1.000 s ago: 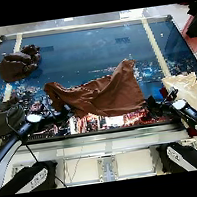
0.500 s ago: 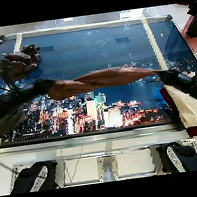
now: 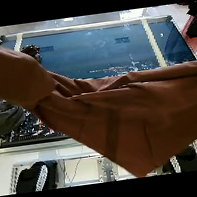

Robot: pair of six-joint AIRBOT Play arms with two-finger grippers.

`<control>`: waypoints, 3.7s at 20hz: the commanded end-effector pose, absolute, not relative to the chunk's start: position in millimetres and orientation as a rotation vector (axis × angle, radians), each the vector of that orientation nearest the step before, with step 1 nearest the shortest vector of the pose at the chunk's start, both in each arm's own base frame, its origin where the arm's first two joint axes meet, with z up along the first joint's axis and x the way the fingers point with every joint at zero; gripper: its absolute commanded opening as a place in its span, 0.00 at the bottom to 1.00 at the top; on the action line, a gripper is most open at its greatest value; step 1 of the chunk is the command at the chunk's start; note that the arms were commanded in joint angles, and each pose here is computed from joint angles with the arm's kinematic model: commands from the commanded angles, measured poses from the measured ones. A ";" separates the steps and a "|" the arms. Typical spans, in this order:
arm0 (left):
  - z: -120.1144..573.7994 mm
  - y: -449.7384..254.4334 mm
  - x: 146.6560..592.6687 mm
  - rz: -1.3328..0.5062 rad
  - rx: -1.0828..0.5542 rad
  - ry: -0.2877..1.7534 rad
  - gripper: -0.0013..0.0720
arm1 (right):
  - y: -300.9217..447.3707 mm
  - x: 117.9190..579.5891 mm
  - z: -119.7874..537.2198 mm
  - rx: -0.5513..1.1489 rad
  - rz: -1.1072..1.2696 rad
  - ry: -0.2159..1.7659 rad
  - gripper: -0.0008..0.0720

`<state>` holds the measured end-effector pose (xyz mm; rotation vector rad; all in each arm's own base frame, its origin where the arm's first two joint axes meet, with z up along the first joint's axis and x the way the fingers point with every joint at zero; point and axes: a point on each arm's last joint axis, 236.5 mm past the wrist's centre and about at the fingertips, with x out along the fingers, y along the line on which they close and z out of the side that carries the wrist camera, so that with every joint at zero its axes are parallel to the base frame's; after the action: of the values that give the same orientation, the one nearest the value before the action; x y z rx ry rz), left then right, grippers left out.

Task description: Fold the shirts.

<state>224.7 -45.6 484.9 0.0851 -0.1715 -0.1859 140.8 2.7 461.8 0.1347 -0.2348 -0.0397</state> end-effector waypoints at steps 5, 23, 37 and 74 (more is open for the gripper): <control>475.7 -63.9 240.2 -0.279 0.078 -0.045 0.03 | -8.4 254.1 390.8 0.194 -0.038 0.187 0.05; 130.8 -56.7 464.5 -0.292 -0.252 0.694 0.03 | 65.9 556.4 48.9 0.439 0.020 0.437 0.54; 120.4 -73.1 458.0 -0.343 -0.216 0.738 0.04 | 203.1 312.8 -17.4 0.673 0.183 1.304 0.55; 136.4 -77.9 449.3 -0.384 -0.170 0.729 0.04 | 197.7 219.7 -85.2 0.695 0.032 1.353 0.57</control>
<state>451.1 -77.1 136.3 -0.1723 0.7224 -0.3781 267.9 217.2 -59.5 0.8389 1.1426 0.0998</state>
